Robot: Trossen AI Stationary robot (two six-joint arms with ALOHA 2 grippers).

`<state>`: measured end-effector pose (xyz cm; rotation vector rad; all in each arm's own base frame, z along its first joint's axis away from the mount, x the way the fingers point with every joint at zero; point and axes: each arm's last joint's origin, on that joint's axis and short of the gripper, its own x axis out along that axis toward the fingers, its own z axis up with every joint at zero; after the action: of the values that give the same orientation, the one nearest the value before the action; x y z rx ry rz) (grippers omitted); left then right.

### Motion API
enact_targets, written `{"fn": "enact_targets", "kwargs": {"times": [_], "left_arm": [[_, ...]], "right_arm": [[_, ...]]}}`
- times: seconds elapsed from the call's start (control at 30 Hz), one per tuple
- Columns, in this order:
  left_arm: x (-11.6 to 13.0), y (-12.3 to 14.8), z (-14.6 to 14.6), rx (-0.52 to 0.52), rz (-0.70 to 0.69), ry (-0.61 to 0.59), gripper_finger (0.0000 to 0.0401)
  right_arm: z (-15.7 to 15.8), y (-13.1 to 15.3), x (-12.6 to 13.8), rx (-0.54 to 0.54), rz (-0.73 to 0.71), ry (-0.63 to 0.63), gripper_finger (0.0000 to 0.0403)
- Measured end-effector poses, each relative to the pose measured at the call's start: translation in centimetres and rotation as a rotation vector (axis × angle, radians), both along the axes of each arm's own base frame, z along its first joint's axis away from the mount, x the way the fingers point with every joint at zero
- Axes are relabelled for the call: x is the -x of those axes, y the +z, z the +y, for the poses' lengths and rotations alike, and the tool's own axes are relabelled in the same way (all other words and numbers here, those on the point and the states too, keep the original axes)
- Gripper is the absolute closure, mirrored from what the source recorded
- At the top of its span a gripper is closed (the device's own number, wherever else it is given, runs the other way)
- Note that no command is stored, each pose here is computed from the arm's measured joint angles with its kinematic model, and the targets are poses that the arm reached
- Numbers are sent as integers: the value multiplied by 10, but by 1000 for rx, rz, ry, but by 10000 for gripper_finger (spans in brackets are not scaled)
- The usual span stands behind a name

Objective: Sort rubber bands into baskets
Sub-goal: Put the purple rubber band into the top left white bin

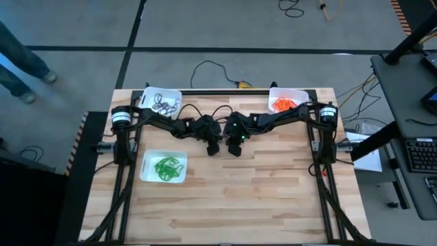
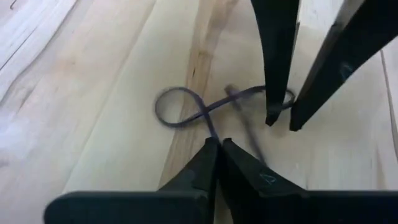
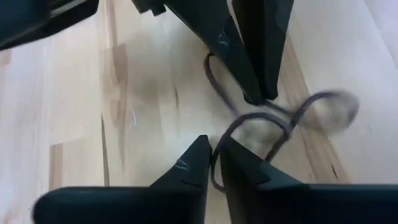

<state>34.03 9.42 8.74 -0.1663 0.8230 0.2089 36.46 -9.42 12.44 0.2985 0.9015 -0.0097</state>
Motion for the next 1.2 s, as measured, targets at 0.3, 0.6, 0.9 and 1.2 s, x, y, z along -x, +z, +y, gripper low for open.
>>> {"fn": "enact_targets", "kwargs": {"times": [0.3, 0.6, 0.9, 1.2], "left_arm": [[4, 7, 2, 3, 9, 8, 400], [18, 28, 10, -6, 45, 46, 401], [37, 62, 27, -30, 38, 83, 401], [71, 120, 38, -114, -13, 219, 401]], "right_arm": [[1, 20, 4, 0, -25, -7, 292], [3, 50, 12, 31, -76, 3, 242], [1, 56, 13, 105, -81, -43, 232], [0, 57, 13, 119, -83, -56, 235]]}}
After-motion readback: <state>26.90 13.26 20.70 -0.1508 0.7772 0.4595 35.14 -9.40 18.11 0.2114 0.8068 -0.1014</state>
